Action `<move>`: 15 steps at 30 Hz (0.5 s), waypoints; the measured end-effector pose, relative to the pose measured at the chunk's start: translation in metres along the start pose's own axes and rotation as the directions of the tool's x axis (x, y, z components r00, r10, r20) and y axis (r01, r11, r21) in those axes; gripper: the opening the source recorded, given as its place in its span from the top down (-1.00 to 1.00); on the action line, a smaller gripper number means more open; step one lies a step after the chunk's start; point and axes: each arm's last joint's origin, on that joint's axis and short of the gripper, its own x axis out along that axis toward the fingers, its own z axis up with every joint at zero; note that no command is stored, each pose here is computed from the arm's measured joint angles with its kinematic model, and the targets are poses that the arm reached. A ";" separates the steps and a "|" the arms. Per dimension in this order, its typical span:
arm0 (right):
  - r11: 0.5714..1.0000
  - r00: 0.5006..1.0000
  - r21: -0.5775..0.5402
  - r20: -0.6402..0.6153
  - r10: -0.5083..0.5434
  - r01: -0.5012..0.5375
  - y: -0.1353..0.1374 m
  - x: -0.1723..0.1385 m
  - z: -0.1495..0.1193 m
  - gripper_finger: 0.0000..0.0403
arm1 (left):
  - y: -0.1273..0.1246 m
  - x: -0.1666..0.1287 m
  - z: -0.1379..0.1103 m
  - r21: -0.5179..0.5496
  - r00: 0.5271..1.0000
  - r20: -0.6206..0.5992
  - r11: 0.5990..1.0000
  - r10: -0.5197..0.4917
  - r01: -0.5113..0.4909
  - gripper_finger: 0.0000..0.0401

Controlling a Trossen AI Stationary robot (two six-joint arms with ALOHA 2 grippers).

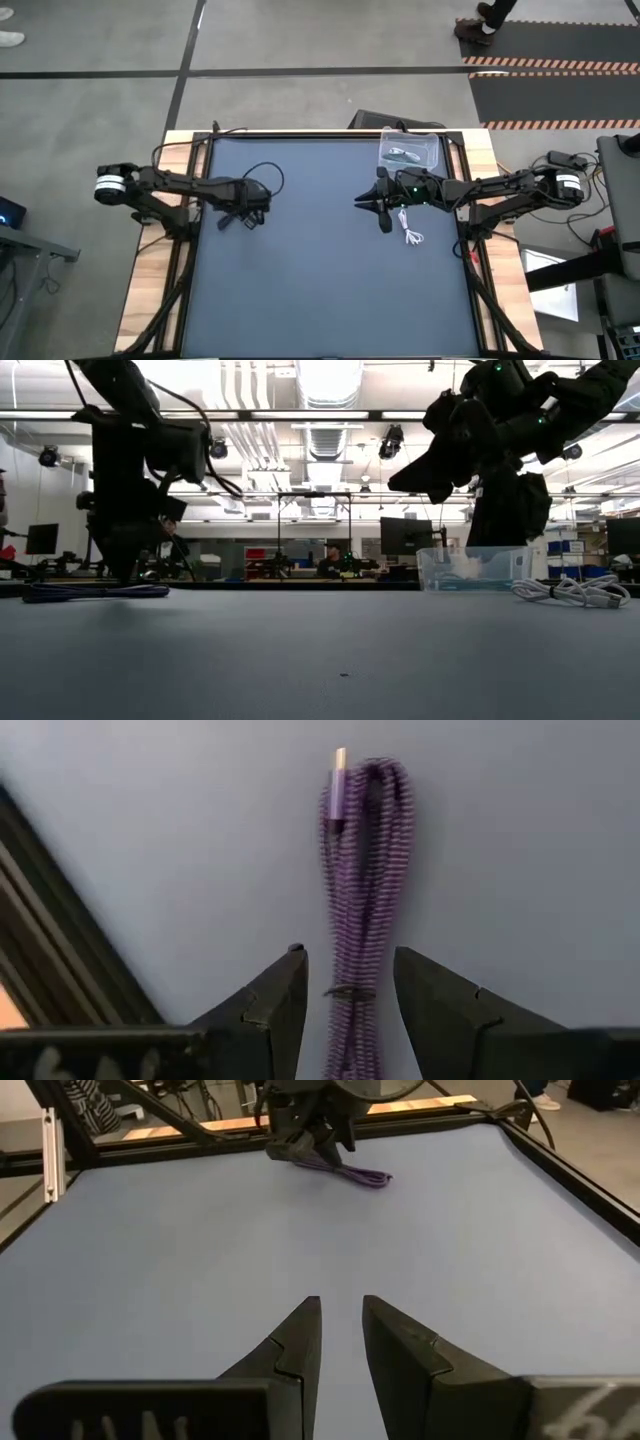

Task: Pick and place USB-C Cables
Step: Put the violet charger cable into the bin

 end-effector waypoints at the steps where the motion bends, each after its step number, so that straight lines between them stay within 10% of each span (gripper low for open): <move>1: 1.000 1.000 0.000 -0.001 0.000 0.000 0.000 0.000 0.000 0.66 | 0.001 0.001 0.001 0.007 1.000 -0.005 1.000 0.002 -0.002 0.33; 15: 1.000 1.000 0.002 -0.003 0.001 -0.001 0.000 0.000 0.000 0.66 | 0.007 0.010 -0.004 0.059 0.997 -0.071 0.998 -0.012 0.016 0.33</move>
